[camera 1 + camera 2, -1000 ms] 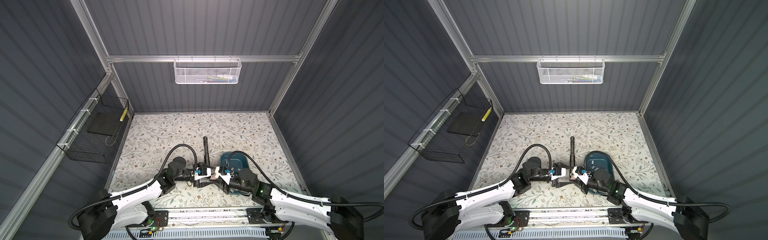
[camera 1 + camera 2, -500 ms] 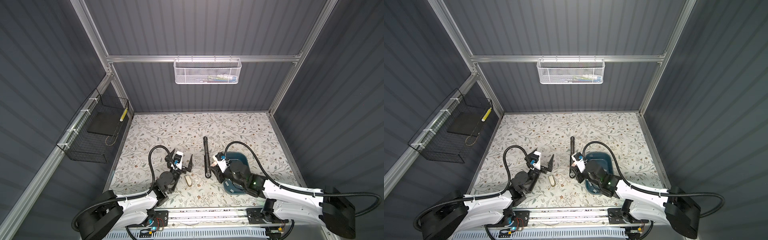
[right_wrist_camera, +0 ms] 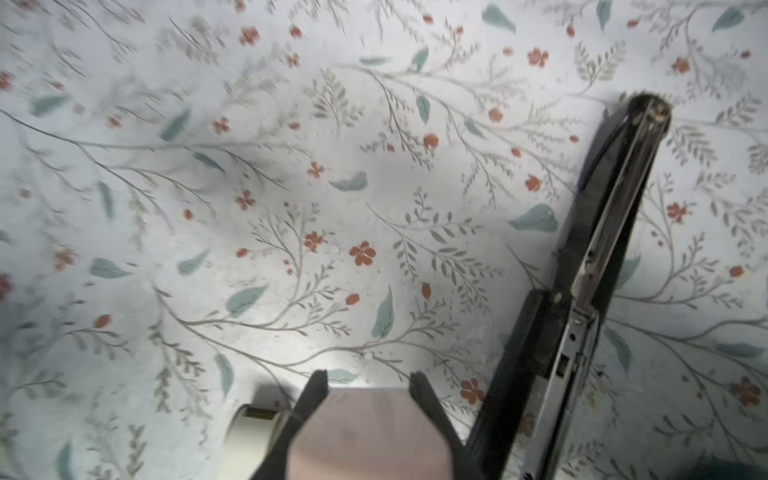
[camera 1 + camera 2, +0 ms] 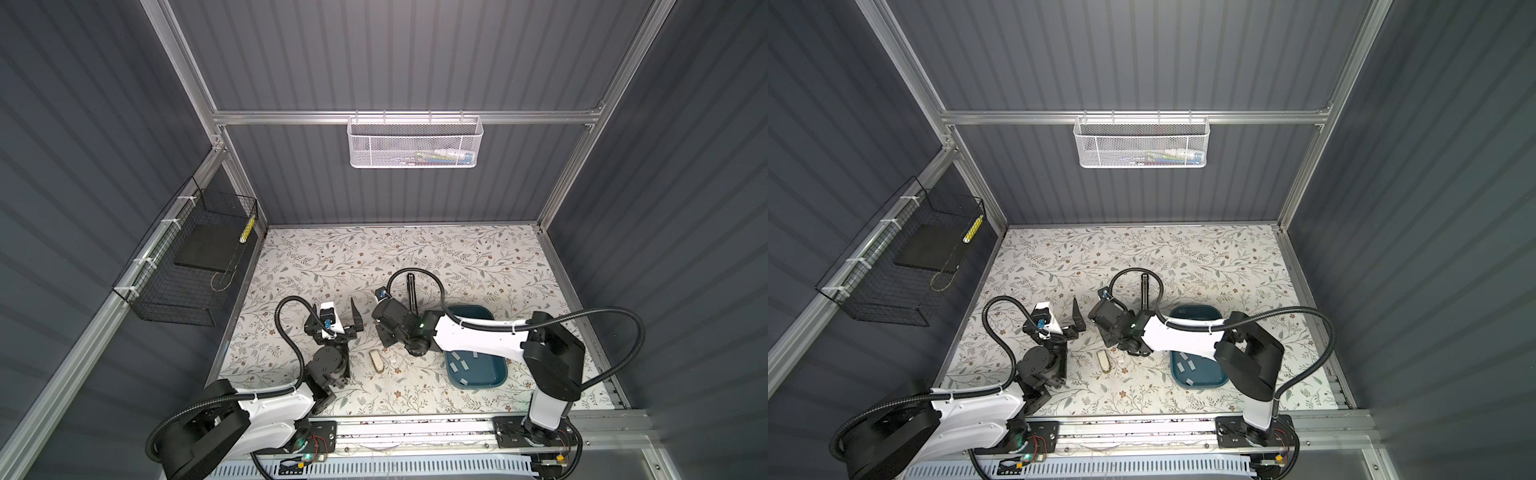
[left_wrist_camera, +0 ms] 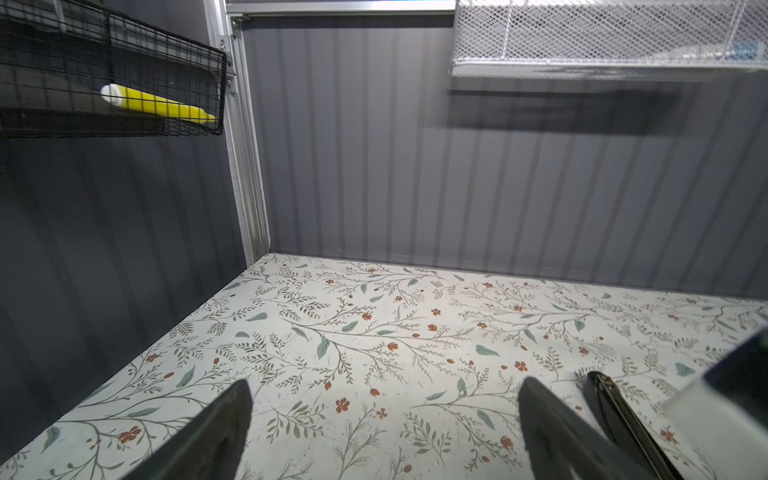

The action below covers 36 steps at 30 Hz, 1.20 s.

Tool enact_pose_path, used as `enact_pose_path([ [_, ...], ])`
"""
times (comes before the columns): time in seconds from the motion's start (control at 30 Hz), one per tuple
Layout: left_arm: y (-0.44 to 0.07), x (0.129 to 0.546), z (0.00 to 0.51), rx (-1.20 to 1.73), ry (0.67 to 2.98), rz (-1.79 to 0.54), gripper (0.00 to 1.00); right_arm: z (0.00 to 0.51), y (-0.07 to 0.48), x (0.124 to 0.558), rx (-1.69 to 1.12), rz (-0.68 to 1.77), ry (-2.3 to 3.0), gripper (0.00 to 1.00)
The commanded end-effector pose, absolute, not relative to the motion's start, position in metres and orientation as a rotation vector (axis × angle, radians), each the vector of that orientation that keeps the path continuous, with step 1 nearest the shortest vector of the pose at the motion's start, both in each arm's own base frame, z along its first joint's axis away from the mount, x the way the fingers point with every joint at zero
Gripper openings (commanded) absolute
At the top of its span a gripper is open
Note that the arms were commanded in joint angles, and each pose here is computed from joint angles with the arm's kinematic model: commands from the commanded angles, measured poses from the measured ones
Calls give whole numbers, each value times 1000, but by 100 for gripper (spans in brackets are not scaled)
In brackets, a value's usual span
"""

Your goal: Load the staples into the stapler

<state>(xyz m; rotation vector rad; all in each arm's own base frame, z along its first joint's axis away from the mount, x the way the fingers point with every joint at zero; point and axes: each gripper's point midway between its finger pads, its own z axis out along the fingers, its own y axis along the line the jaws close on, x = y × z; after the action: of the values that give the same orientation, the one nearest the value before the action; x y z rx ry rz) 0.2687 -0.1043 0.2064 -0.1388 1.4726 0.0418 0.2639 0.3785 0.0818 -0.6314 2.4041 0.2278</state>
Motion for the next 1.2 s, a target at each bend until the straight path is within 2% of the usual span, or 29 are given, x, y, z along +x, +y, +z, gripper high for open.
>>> enact_pose_path([
  [0.0,-88,265,214,-259,1439,27,100,80,366,268,-563,160,2457,0],
  [0.43,-89,266,215,-261,1443,22,100,43,360,276,-506,215,2597,0],
  [0.7,-91,267,215,-254,1446,18,100,28,360,281,-498,225,2640,7],
  [0.8,-92,267,216,-252,1446,17,100,28,360,282,-496,226,2640,18],
  [0.9,-92,267,215,-249,1447,18,100,29,362,281,-509,247,2635,42],
  [1.07,-93,268,215,-245,1449,19,100,34,365,278,-514,297,2620,61],
  [1.17,-93,268,215,-243,1449,17,100,39,364,276,-513,307,2617,66],
])
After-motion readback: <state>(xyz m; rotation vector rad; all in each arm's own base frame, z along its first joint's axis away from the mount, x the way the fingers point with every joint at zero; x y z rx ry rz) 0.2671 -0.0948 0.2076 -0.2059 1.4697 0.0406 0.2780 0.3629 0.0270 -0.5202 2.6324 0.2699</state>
